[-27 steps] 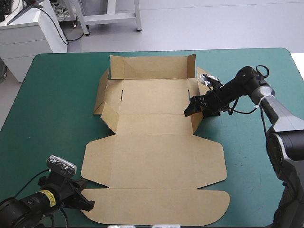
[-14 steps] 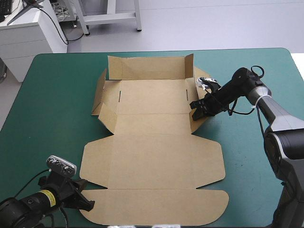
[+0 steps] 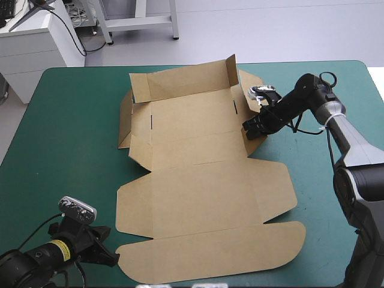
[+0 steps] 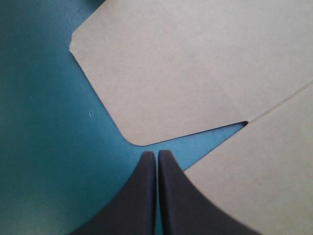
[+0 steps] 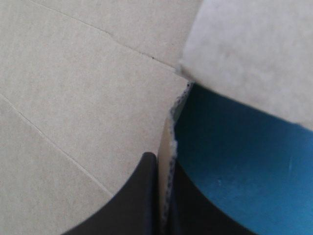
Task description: Fold the box
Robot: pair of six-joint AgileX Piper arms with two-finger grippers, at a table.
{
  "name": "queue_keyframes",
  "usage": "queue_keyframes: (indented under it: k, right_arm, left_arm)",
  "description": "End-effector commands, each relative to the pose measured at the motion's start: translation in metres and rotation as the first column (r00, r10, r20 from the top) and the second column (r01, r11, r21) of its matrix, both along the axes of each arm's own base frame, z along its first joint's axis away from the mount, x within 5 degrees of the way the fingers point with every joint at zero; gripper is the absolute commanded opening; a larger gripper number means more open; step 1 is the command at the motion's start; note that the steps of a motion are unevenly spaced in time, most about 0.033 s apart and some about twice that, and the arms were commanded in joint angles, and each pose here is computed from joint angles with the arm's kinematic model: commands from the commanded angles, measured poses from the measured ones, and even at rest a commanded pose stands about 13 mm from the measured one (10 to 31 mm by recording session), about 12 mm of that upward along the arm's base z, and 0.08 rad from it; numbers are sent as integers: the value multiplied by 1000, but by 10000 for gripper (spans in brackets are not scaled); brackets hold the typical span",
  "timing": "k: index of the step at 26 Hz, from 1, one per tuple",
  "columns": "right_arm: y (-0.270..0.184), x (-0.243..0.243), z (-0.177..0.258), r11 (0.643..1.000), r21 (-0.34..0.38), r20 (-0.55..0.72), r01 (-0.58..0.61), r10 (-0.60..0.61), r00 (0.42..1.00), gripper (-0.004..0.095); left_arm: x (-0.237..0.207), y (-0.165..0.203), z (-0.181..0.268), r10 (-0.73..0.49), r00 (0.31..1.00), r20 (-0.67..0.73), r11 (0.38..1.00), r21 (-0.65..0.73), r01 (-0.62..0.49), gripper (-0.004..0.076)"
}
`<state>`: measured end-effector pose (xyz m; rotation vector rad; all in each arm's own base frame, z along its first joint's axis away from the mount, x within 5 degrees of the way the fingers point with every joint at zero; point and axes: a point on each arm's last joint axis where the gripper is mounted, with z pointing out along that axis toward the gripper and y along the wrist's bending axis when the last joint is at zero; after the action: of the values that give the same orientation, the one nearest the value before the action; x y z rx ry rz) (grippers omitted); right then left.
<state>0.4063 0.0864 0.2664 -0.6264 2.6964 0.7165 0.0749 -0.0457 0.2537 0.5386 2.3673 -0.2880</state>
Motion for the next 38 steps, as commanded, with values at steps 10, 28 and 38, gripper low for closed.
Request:
queue_keyframes:
  k: [10, 28, 38]
  right_arm:
    - [13, -4, 135, 966, -171, 497, -194, 255, 829, -19]
    - [109, 2, 82, 596, -606, 439, -526, 803, 403, -19]
    - [151, -5, 56, 424, -657, 393, -624, 898, 196, -19]
  left_arm:
    - [5, -4, 25, 7, 996, 86, 998, -64, -2, -8]
    - [4, -7, 29, 7, 998, 66, 993, -114, 0, -8]
    - [3, -9, 30, 8, 998, 61, 987, -159, 2, -8]
